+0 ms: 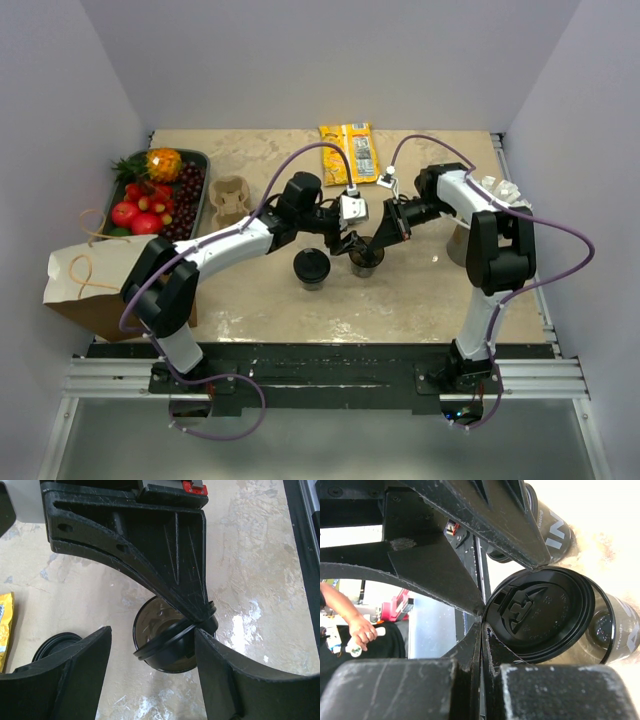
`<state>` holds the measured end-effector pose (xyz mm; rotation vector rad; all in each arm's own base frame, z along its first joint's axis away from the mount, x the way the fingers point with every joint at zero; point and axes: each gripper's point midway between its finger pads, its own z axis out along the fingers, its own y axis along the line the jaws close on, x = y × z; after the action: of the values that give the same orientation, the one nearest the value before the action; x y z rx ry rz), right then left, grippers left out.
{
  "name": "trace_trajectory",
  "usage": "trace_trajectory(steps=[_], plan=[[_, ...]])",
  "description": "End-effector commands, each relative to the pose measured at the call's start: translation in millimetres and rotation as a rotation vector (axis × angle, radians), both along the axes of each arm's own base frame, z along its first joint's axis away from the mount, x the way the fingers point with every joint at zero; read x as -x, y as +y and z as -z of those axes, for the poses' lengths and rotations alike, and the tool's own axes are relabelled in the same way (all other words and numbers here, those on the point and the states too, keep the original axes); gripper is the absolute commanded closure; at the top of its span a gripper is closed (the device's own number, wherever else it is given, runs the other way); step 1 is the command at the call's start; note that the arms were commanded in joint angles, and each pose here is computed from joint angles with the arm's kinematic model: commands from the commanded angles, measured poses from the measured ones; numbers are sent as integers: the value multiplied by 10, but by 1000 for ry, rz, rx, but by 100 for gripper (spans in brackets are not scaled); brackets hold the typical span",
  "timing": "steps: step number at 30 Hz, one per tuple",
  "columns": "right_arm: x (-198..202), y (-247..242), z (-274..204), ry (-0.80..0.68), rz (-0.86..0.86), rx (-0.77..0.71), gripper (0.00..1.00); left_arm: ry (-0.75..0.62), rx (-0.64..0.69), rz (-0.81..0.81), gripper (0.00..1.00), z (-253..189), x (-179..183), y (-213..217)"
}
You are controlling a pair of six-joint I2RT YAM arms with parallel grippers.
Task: Pack the takeout coffee
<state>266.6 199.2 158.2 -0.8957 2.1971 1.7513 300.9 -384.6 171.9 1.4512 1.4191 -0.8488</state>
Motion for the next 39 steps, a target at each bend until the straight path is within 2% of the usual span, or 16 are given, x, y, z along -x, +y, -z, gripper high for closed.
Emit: trace_trajectory(steps=[1,6,14,29,39], plan=[[75,-12,-216,36,22,-17,100,-81,71,46,28,-323,-36,-132],[77,8,-260,59,33,-36,100,-94,80,72,28,-447,49,-96],[22,-37,-273,98,74,-59,100,-120,30,70,27,-282,100,21],[-100,-216,-128,172,146,-41,100,-117,30,97,27,-195,79,-160],[-122,-266,-66,176,163,-11,96,-156,26,65,27,-129,-35,-262]])
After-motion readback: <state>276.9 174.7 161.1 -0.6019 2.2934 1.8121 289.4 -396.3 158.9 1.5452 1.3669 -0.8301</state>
